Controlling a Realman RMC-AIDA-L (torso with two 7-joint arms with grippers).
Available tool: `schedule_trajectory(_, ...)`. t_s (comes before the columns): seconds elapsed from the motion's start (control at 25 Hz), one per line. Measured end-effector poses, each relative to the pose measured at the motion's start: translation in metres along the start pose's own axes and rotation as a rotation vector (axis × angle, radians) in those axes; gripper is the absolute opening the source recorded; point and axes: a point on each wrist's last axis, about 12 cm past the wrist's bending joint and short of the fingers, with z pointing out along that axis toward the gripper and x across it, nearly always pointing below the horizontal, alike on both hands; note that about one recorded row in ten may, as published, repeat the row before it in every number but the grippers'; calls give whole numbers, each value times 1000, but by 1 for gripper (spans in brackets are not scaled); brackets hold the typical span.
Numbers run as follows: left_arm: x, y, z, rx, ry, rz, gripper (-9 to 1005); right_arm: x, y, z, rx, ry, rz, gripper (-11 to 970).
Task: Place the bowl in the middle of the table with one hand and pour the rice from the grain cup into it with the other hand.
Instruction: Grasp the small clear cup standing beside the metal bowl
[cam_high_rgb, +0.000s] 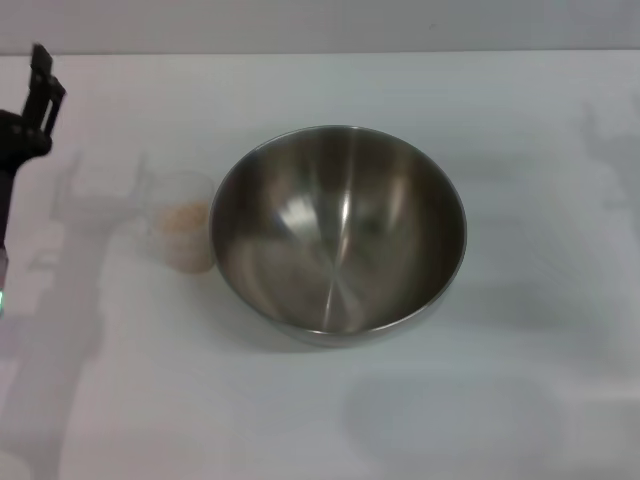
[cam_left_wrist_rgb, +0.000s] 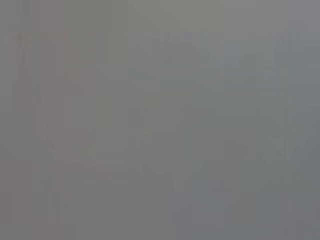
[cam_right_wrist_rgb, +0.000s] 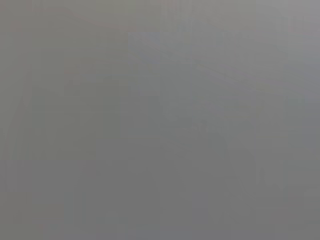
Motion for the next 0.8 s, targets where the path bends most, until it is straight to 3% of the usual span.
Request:
schedule_trajectory(0.12,4,-2,-15,-10,37,-7,721,7,-14,-11,44,68,-41,618)
schedule_trajectory(0.32,8,-4,-38,-22,98,-30,718,16,-20,-12,67,148,-51,752)
schedule_trajectory(0.52,19,-18,-67,51,220,-44,715,17,-21,-5,60,156,-56,745)
schedule_trajectory(0.8,22,-22,-80,64,260,-55,711,17,-22,1,47,154,-64,745)
